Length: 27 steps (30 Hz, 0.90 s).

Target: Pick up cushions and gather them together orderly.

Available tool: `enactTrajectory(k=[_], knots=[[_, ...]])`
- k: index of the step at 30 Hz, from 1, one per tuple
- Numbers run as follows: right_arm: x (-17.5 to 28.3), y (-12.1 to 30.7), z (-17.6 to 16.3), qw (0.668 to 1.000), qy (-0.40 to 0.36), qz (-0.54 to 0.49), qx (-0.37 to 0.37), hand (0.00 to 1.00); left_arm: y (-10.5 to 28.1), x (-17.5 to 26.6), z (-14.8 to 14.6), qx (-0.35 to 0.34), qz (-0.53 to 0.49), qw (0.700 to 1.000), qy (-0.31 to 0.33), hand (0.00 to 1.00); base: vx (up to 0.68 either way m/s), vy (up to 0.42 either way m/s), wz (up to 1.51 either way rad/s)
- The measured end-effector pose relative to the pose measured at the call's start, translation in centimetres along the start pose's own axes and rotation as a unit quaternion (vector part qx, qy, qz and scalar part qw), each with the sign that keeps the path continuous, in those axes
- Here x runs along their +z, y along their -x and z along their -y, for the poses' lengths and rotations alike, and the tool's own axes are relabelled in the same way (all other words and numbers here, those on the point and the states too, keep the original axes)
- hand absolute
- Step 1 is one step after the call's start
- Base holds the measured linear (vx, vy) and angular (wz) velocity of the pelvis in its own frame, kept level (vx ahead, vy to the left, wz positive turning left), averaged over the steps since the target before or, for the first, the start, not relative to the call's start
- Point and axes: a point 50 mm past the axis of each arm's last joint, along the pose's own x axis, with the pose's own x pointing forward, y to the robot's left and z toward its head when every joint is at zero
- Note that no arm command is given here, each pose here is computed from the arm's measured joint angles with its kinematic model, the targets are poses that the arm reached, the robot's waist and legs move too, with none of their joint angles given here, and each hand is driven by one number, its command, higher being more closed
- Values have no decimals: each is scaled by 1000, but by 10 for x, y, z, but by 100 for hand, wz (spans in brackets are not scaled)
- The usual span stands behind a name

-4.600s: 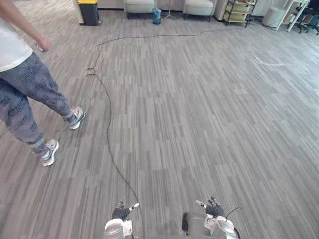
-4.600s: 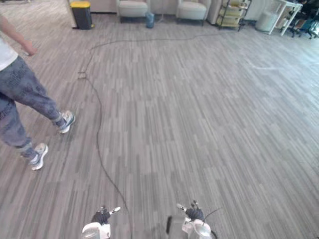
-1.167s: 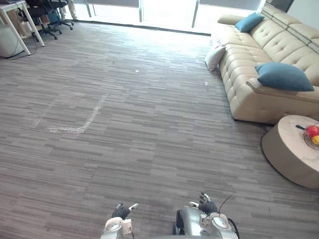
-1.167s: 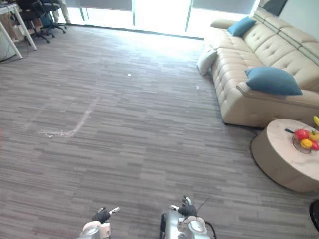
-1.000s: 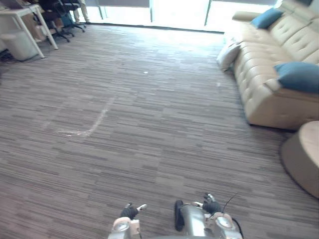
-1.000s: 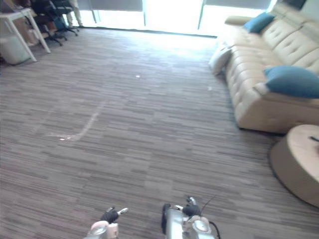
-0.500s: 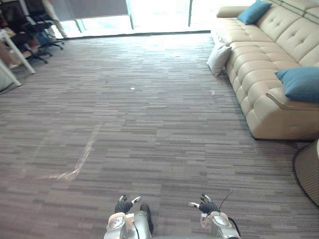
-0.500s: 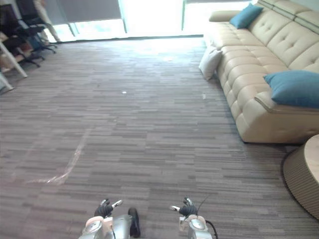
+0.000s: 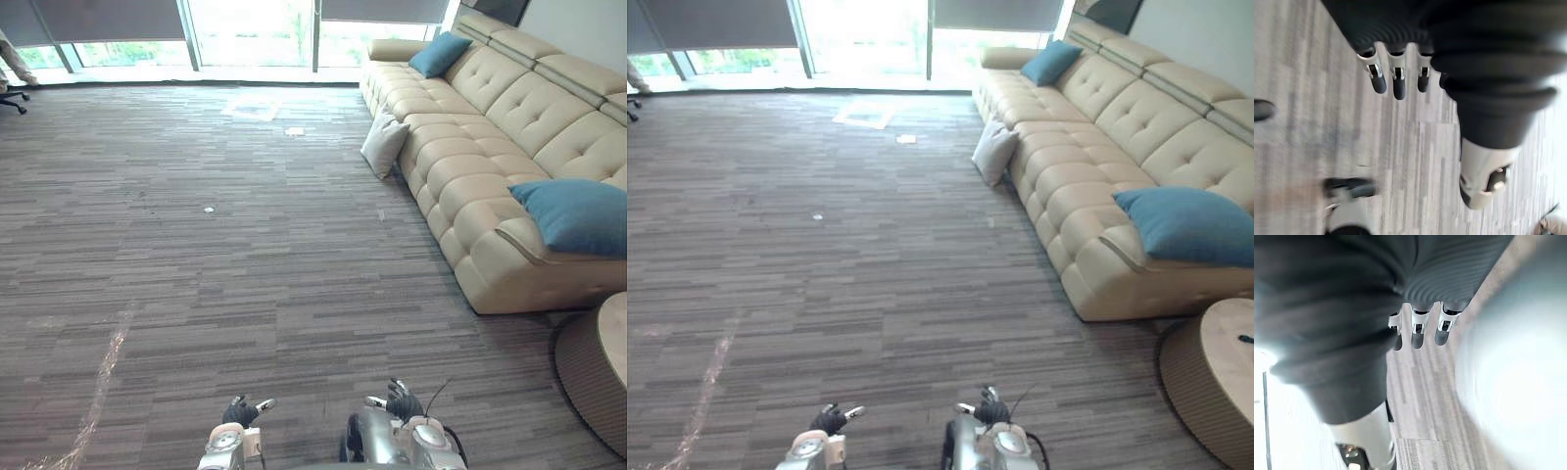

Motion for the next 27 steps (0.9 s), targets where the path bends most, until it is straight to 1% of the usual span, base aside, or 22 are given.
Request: enactTrajectory(k=[2,5,7,9,11,15,17,20,22,27], knots=[[2,-1,4,1000,1,0,-6,0,1,-8,0,-6,-14,1000,-3,0,589,-213,21],[1,-2,5,1000,-2,-8,-8,0,1,-5,-3,1,-9,1000,8,0,618,-202,22],[2,-3,-2,1000,-1,-12,0,0,0,1,-6,7,5,1000,17,0,585,-108,-16],[-7,-1,-15,999,-7,-30,14,0,1,9,-13,18,29,999,19,0,399,-12,-45],[-5,-2,-17,999,-3,-27,18,0,2,13,-14,21,42,999,23,0,439,20,-57],[-3,-2,-15,1000,-4,-24,14,0,4,16,-19,35,56,997,43,0,645,202,-74],[-10,0,-19,999,-5,-35,18,0,4,13,-32,51,53,997,34,0,837,374,-62],[-24,6,-22,998,-25,-53,14,0,3,9,-38,59,40,997,29,0,785,371,-13],[-34,10,-21,997,-28,-66,14,0,3,3,-40,62,24,997,37,0,632,242,-22],[-23,9,-9,999,-29,-30,-1,0,0,3,-26,39,9,999,20,0,541,120,2]])
